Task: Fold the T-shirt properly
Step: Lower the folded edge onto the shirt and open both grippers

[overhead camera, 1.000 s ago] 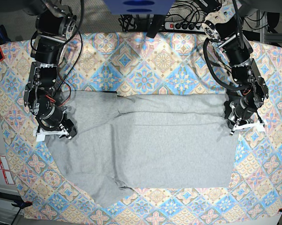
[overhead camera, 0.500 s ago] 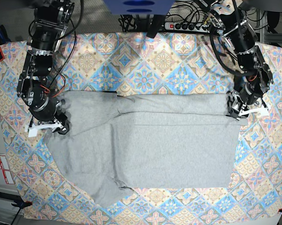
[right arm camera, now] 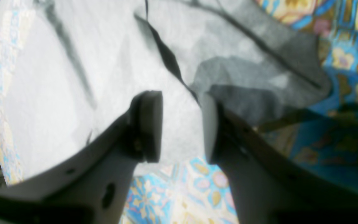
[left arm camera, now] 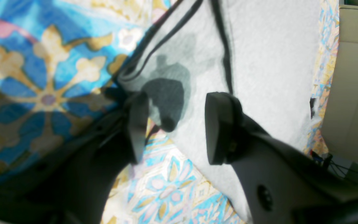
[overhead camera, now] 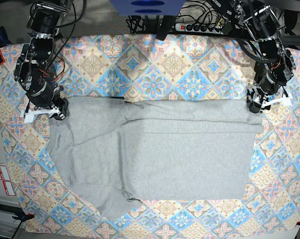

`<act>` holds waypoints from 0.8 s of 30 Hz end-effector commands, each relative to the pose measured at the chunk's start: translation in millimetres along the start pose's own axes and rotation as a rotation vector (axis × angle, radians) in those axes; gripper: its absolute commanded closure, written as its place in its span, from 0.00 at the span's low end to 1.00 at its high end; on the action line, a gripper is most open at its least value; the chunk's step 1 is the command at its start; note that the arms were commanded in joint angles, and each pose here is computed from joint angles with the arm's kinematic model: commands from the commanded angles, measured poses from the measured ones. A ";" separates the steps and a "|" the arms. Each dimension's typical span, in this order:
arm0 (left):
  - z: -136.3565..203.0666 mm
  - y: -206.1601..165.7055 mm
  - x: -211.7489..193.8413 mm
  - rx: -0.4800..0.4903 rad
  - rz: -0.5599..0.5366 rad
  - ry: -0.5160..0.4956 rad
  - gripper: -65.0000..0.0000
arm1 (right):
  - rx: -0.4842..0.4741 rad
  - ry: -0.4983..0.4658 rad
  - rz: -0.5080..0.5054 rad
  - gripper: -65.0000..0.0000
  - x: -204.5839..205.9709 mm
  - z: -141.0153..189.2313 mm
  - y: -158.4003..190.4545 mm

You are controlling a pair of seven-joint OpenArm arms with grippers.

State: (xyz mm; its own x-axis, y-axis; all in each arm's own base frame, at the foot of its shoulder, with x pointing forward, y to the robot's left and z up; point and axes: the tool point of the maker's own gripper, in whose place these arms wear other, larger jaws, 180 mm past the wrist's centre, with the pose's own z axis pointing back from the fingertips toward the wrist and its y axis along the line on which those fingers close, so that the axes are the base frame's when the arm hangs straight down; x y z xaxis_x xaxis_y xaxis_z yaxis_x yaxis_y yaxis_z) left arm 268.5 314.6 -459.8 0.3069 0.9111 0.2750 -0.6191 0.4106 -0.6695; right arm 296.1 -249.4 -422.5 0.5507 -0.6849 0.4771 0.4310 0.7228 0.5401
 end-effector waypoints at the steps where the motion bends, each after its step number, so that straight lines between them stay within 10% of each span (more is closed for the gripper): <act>1: 3.5 -3.3 4.8 -0.016 0.001 -0.007 0.55 | 0.030 -0.044 0.016 0.68 17.1 3.4 9.4; 24: -14.5 -11.2 -3.2 -0.092 0.190 0.025 0.54 | 0.033 -0.046 0.015 0.68 18.2 3.1 10.7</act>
State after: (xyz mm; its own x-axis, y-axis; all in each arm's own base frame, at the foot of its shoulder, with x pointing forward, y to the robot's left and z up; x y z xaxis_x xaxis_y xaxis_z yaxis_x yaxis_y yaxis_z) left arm 281.6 302.5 -467.0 0.2050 0.9726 0.1096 -0.5996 0.2133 -0.7714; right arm 297.8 -247.7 -421.6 0.5498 -0.6859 0.4767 0.4265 0.7212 0.5458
